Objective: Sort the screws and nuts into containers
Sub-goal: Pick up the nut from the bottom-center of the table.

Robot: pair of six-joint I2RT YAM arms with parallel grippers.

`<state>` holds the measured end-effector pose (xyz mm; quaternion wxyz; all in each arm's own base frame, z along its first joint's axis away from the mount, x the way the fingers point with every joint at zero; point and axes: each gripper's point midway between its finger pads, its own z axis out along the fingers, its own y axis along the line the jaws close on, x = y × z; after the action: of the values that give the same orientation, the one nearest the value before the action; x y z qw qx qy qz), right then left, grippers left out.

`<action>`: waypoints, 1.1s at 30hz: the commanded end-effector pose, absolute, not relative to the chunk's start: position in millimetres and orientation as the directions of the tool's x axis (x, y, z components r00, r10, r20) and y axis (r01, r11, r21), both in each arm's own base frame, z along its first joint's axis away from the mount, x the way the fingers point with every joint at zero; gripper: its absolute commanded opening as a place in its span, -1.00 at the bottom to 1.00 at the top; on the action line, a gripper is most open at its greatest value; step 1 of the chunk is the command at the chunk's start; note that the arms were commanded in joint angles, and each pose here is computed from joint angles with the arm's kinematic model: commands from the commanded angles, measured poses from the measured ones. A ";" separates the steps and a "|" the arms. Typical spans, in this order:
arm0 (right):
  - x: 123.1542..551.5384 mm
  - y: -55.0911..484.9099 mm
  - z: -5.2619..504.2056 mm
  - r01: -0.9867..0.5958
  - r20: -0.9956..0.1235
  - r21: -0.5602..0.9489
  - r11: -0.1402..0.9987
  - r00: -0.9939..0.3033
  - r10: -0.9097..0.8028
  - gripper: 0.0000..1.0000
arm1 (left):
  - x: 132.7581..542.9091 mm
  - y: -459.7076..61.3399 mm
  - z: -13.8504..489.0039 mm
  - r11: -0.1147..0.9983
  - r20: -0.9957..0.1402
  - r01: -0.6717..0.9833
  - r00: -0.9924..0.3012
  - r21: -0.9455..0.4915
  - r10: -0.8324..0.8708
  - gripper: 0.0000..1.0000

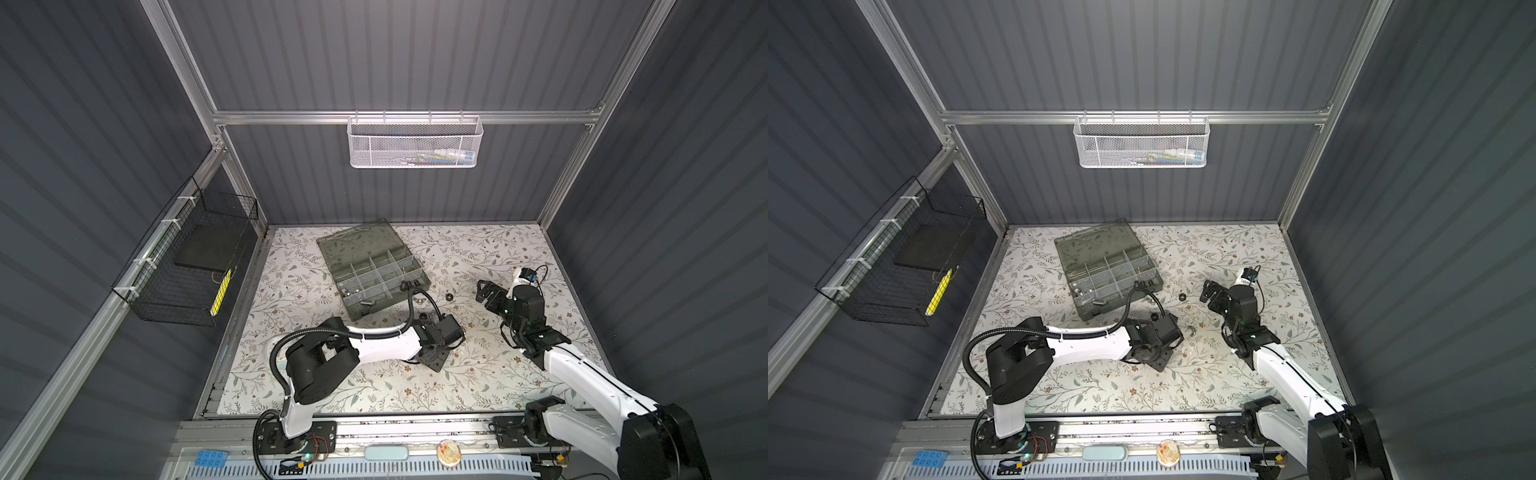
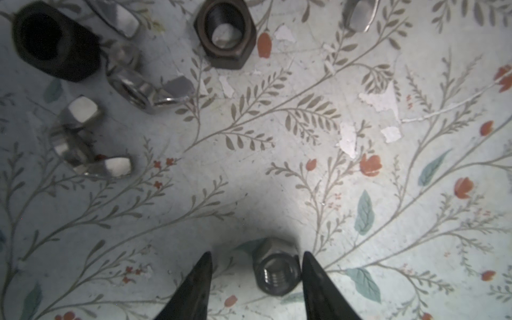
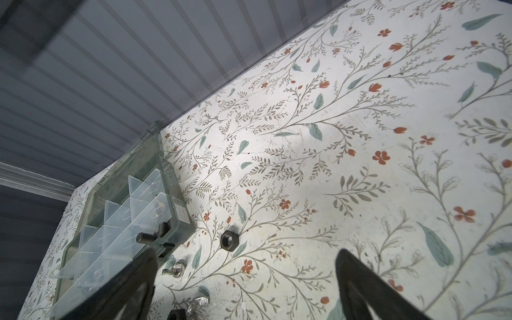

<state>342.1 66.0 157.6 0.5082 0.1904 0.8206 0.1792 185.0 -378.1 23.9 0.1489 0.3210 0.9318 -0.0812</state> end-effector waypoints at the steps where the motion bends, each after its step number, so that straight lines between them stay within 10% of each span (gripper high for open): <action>1: 341.9 65.9 154.8 0.133 -0.759 0.494 0.859 -0.416 0.501 0.98 | 184.4 -378.0 20.6 0.771 -0.314 0.636 -0.737 -0.021 0.599 -0.03; 14: 341.8 67.1 155.6 0.128 -0.756 0.500 0.856 -0.418 0.504 0.98 | 184.5 -377.9 22.0 0.767 -0.310 0.641 -0.732 -0.013 0.607 -0.44; 33: 343.2 70.1 150.2 0.127 -0.744 0.507 0.853 -0.435 0.507 0.98 | 191.8 -381.1 39.1 0.774 -0.337 0.629 -0.746 -0.071 0.575 -0.51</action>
<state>342.1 70.2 153.2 0.4989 0.1869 0.8252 0.1876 187.9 -376.9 23.3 0.1460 0.3238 0.9318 -0.0744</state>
